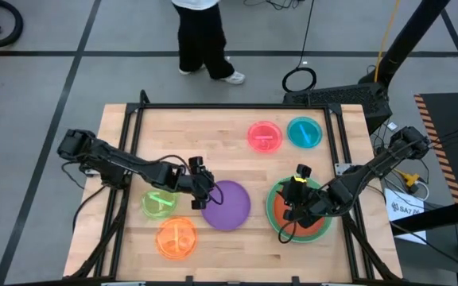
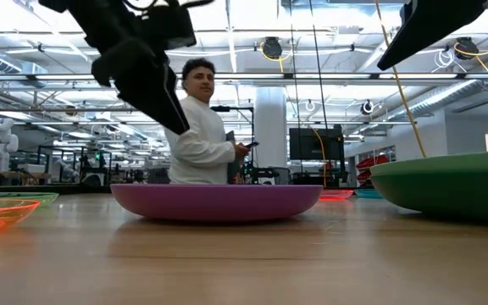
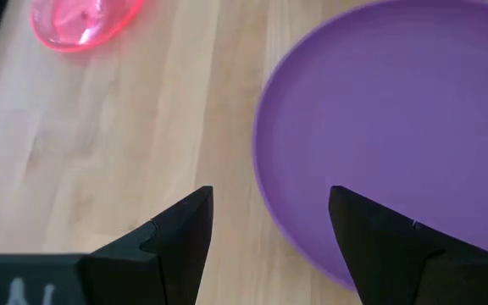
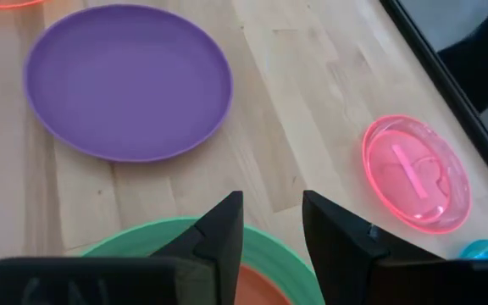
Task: Stack plastic plates
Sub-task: Stack the purple plate on top of the orange plate
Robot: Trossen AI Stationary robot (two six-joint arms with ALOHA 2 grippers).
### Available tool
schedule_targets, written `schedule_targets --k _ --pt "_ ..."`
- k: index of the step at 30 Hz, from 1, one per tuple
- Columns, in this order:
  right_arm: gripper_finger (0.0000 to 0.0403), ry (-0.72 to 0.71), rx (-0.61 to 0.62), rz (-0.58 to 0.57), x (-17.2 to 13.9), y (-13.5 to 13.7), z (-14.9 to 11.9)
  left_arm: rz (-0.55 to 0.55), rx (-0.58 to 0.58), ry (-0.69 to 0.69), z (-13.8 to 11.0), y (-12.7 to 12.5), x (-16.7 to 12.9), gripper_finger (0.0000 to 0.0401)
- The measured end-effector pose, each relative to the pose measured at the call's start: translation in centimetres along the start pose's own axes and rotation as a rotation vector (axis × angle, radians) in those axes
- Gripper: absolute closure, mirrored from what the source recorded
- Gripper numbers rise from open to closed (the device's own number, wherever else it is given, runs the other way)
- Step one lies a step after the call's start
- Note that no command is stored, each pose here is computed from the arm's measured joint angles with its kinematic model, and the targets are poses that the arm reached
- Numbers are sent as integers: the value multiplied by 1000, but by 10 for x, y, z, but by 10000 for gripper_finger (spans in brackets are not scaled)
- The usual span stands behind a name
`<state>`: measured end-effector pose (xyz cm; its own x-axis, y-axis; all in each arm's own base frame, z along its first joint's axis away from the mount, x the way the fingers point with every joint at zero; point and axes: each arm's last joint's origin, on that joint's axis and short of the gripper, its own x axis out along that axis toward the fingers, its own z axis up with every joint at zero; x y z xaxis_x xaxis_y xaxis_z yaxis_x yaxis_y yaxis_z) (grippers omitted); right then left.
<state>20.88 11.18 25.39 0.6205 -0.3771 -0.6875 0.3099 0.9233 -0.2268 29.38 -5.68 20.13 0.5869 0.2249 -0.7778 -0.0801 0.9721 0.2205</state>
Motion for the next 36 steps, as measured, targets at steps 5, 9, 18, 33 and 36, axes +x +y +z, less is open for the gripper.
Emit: schedule_targets --k 5,9,18,33,36 --pt "284 2 -17 -9 2 -2 2 1 5 11 -1 -5 14 160" --pt "284 2 -31 -10 2 -3 2 -1 5 -9 1 -7 18 160" --pt "284 1 -34 -10 2 -2 2 -3 -2 -23 2 -7 19 160" --pt "284 -16 -31 -29 2 -3 3 -90 -181 -192 -39 2 47 160" --pt "284 -16 -20 -29 2 -3 3 -86 -194 -219 -42 5 49 160"
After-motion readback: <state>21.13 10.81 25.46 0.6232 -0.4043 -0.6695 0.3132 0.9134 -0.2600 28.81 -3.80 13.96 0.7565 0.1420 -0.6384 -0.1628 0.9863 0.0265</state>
